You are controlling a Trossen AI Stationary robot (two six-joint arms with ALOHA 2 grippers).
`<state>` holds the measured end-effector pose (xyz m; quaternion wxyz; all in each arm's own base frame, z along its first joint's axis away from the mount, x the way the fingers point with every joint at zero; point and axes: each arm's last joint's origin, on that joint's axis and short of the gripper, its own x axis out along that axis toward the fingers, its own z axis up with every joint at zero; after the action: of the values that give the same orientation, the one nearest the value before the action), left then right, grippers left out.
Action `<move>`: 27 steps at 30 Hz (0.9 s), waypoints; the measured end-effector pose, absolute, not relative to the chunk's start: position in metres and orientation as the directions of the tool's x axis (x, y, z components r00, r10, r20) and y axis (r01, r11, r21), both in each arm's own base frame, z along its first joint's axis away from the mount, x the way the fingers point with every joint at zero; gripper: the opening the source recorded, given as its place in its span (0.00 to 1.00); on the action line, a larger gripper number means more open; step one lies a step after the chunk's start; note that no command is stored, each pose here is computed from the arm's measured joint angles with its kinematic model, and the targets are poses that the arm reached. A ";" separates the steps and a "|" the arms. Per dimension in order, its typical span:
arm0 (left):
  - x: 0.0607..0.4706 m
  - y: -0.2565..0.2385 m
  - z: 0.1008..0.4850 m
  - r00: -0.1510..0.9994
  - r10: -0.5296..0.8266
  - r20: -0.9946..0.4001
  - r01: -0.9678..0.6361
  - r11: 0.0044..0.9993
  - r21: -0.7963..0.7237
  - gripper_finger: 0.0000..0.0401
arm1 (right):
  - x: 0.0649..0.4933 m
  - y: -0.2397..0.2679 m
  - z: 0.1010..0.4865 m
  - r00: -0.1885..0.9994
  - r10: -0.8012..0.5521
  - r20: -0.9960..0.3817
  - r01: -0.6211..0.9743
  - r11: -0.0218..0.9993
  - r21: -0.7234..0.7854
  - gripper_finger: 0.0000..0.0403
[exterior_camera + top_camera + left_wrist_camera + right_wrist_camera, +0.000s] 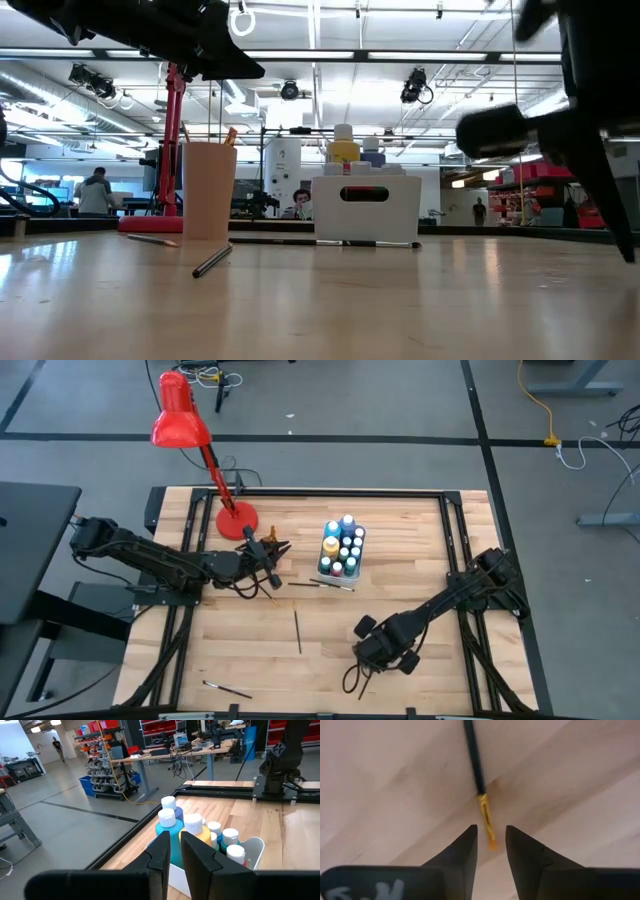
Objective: Pick & Place Paint Supplies
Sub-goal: Put the yellow paint brush into the orange cup
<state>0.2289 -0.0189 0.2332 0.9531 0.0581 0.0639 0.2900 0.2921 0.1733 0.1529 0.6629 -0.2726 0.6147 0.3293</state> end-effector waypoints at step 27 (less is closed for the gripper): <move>0.229 -0.019 0.234 0.824 0.560 -0.085 -0.549 0.827 0.122 0.14 | 0.295 0.172 0.164 0.150 -0.082 -0.985 -0.960 0.226 -0.165 0.01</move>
<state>0.2289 -0.0189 0.2335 0.9540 0.0461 0.0588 0.2904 0.2949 0.1720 0.1640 0.5771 -0.4921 0.5292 0.3806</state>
